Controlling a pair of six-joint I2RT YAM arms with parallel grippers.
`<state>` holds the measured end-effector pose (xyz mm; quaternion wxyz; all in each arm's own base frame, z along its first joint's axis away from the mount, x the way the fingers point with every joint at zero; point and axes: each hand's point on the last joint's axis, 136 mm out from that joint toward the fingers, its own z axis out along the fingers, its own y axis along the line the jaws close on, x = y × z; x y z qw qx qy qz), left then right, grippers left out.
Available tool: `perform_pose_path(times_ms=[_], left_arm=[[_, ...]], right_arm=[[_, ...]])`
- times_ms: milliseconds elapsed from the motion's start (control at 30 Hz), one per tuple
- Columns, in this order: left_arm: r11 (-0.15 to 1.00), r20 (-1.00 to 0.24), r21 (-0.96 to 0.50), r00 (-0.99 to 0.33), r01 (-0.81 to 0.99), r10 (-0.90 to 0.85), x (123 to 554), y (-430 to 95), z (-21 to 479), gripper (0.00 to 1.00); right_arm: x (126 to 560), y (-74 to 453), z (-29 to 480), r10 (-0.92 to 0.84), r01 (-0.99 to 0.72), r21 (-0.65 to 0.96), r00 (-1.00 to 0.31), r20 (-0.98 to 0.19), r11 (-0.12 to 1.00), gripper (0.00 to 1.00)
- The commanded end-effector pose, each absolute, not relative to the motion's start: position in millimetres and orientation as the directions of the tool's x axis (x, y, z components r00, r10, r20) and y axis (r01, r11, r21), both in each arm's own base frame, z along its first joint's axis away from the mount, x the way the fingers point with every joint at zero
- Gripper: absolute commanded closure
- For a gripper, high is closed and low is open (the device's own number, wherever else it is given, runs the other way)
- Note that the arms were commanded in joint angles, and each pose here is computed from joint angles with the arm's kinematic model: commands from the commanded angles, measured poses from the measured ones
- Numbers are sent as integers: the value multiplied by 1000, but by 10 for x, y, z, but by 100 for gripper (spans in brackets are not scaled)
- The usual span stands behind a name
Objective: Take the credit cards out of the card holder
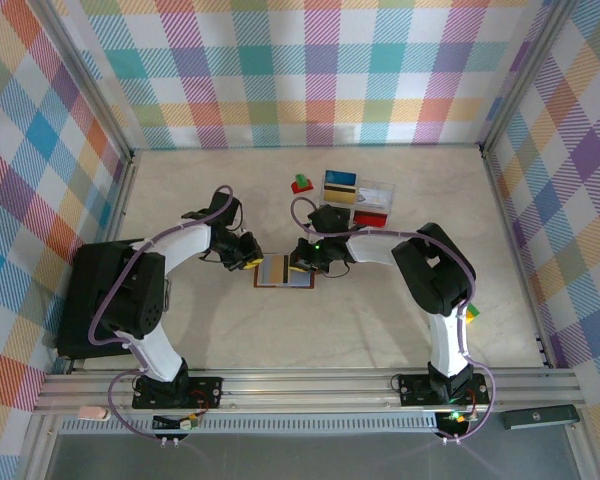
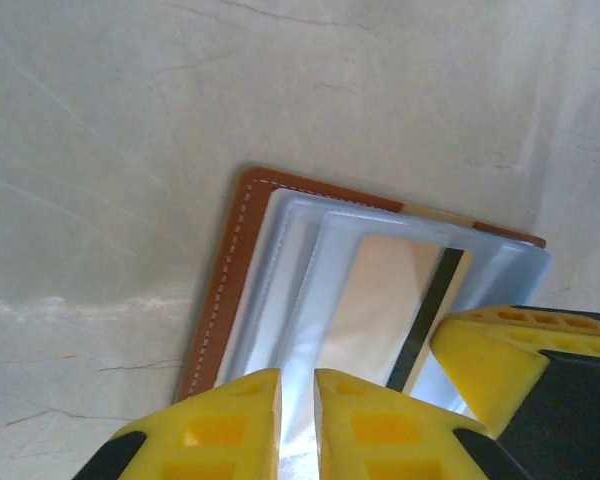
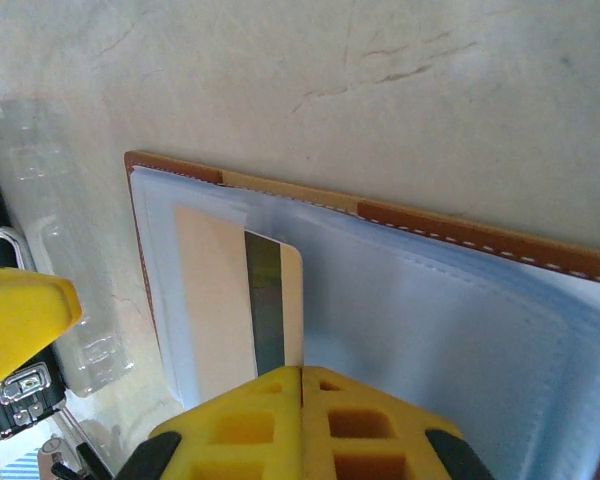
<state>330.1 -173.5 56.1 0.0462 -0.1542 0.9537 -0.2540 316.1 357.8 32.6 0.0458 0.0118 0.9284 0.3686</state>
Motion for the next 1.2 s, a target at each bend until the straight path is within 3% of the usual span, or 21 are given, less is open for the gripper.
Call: perform_pose_path(times_ms=[0, 533, 833, 1033, 1167], left_arm=[[802, 27, -542, -960, -250, -280, 3244, -1928, 552, 85], [843, 120, -410, -937, -348, -328, 3056, -1768, 14, 93], [858, 96, -372, -934, -354, -343, 3048, -1679, -6, 93], [850, 78, -384, -930, -361, -360, 3068, -1680, 18, 89], [828, 50, -436, -929, -352, -368, 3143, -1743, 144, 86]], right_arm=[[3135, 3610, 343, 33, -21, 696, -997, -64, 717, 100], [3043, 3720, 272, 23, 33, 759, -999, 24, 650, 84], [3103, 3514, 321, 70, 8, 707, -996, -58, 707, 96], [3137, 3140, 350, 106, -9, 645, -985, -140, 764, 100], [3159, 3067, 531, 55, -118, 641, -968, -243, 759, 100]])
